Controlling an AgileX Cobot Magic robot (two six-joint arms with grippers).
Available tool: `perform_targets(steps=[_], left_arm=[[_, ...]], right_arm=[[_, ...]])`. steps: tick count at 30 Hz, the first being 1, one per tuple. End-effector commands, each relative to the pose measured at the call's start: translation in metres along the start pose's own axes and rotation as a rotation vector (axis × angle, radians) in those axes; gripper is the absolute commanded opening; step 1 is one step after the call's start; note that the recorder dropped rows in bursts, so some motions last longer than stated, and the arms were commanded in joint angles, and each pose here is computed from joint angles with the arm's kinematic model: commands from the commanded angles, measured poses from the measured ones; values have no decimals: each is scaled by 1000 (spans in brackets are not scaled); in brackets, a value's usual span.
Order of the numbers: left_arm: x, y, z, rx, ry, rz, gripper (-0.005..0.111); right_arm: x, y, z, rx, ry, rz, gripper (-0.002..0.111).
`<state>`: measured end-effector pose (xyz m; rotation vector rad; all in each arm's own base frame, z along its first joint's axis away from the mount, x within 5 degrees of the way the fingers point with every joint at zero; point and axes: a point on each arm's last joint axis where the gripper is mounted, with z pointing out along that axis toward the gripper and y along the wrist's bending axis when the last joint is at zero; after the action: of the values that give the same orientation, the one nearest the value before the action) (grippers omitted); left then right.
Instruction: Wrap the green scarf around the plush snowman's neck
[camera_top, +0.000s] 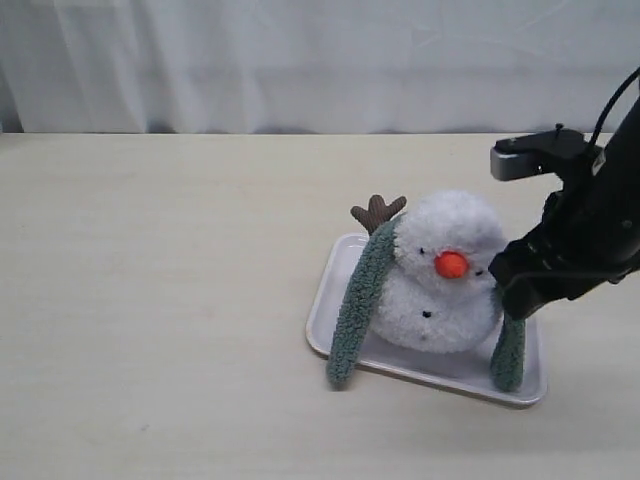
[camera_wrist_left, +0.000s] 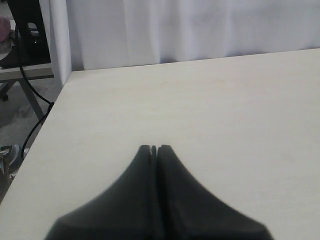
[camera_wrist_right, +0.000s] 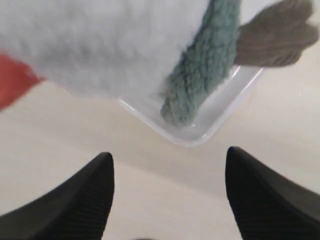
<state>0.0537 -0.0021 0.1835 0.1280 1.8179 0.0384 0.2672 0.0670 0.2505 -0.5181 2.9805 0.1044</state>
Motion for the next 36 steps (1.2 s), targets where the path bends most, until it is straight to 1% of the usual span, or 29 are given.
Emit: perform_targets(steps=[1, 4, 7, 14, 20, 25, 30, 33, 36], left_arm=[[0, 0, 0, -3, -15, -7, 0], [0, 0, 0, -3, -15, -7, 0], [0, 0, 0, -3, -15, -7, 0], [0, 0, 0, -3, -15, -7, 0], [0, 0, 0, -3, -15, -7, 0], [0, 0, 0, -3, -15, -7, 0], [0, 0, 0, -3, -15, -7, 0], [0, 0, 0, -3, -15, -7, 0], [0, 0, 0, -3, -15, -7, 0]], right_arm=[[2, 5, -28, -19, -175, -21, 61], [2, 7, -41, -14, -305, -20, 61], [2, 9, -44, -29, -389, -27, 61], [-1, 13, -34, -66, -502, -74, 61], [4, 15, -31, -84, -445, -96, 61], [4, 13, -29, -64, -437, -109, 61], [-1, 14, -13, -95, -372, -120, 61], [-6, 16, -4, -123, -364, -154, 61], [-13, 14, 2, -109, -381, -158, 61]])
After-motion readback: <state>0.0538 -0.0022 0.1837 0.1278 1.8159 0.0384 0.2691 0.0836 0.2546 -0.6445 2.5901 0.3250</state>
